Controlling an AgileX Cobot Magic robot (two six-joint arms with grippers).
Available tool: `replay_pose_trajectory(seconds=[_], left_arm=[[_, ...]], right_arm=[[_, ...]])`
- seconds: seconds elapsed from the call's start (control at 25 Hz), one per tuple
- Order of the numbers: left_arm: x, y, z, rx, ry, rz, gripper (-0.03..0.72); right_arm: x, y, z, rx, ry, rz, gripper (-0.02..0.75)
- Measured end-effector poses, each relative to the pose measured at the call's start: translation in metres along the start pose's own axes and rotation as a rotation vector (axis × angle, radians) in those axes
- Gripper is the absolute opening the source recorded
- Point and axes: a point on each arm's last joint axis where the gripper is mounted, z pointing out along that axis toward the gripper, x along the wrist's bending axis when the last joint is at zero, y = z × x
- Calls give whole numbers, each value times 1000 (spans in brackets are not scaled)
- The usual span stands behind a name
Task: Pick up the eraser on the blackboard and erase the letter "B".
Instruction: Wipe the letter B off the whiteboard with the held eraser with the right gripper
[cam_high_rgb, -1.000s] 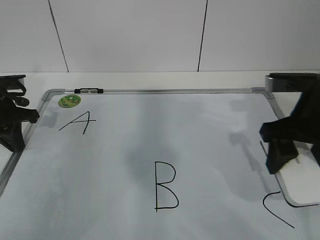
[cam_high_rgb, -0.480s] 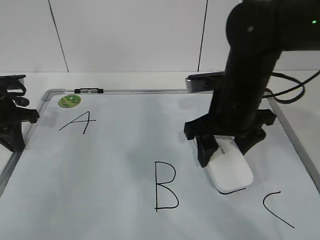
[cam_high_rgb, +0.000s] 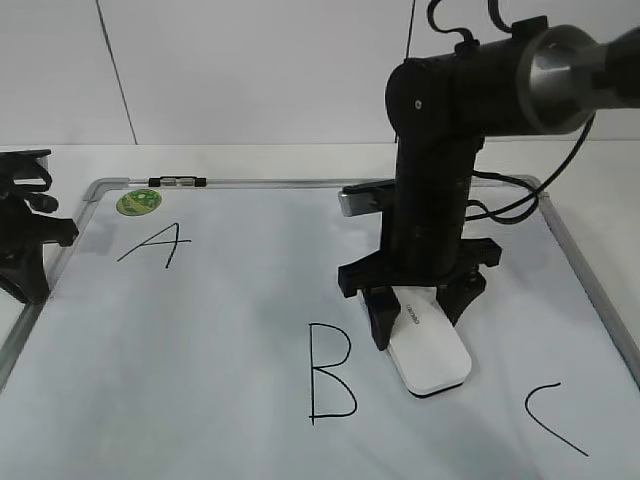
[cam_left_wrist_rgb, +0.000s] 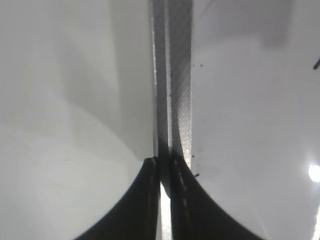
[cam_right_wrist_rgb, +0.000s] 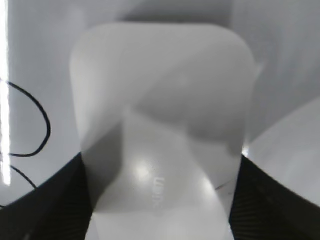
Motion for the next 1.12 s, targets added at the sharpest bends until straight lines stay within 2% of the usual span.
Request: replay_pose_trajectory(seconds=[0.24,0.4,0.88,1.0,1.12], left_arm=[[0,0,0,0,2,1,18],[0,0,0,2,2,1,17],[0,0,0,2,2,1,17],[0,0,0,2,2,1,17],[0,0,0,2,2,1,17]], right_arm=[[2,2,1,13,-1,-6,543],[16,1,1,9,-21,-49,543],[113,-25,7,-2,46,-267,543],[127,-32,9,0,48,-304,543],[130,-34,10,3,50,-310,543]])
